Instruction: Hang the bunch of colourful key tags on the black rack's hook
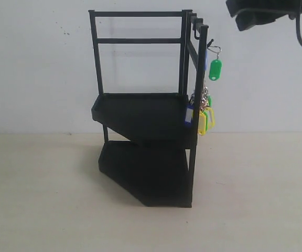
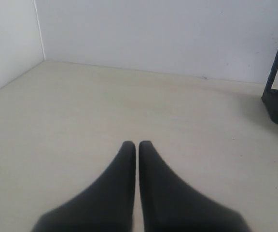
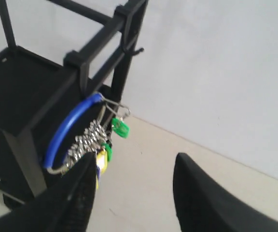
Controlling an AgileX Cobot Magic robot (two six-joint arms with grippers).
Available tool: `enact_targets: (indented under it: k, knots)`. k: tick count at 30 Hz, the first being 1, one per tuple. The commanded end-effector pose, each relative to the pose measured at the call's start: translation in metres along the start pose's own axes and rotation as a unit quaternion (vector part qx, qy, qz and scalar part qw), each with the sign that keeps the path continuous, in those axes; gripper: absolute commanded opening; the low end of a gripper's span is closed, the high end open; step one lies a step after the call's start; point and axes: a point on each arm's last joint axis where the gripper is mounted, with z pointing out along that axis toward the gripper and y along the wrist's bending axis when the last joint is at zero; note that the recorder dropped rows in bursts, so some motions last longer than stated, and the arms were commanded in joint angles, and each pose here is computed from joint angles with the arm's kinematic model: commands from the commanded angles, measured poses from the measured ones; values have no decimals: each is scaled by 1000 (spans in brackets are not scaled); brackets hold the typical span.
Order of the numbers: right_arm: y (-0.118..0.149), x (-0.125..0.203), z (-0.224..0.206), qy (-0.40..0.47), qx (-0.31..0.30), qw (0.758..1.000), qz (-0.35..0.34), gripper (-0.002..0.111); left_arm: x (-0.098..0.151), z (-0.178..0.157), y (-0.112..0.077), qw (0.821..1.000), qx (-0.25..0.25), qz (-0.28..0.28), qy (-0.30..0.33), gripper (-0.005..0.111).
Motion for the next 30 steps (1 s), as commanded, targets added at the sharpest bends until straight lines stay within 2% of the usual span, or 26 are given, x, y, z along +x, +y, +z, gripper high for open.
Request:
enact_targets:
  k: [1,4,10,11,16,21,25,30]
  knots:
    - [-5,10,-4,58,24,998,13,46,-1,0,0,1000,1,1,-1,4]
    - [-3,21,-2,83,23,996,26,36,-1,0,0,1000,1,1,-1,4]
    - [5,60,6,132,18,990,44,3,-1,0,0,1000,2,1,-2,4]
    - [6,67,7,137,17,989,54,0,-1,0,0,1000,2,1,-2,4]
    - [16,99,5,171,-1,981,90,0,-1,0,0,1000,2,1,-2,4]
    - [31,131,6,217,-50,968,119,0,-1,0,0,1000,1,1,-1,4]
    - [43,154,6,211,-90,963,143,0,-1,0,0,1000,1,1,-1,4]
    - [53,183,1,174,-106,960,194,0,-1,0,0,1000,1,1,-1,4]
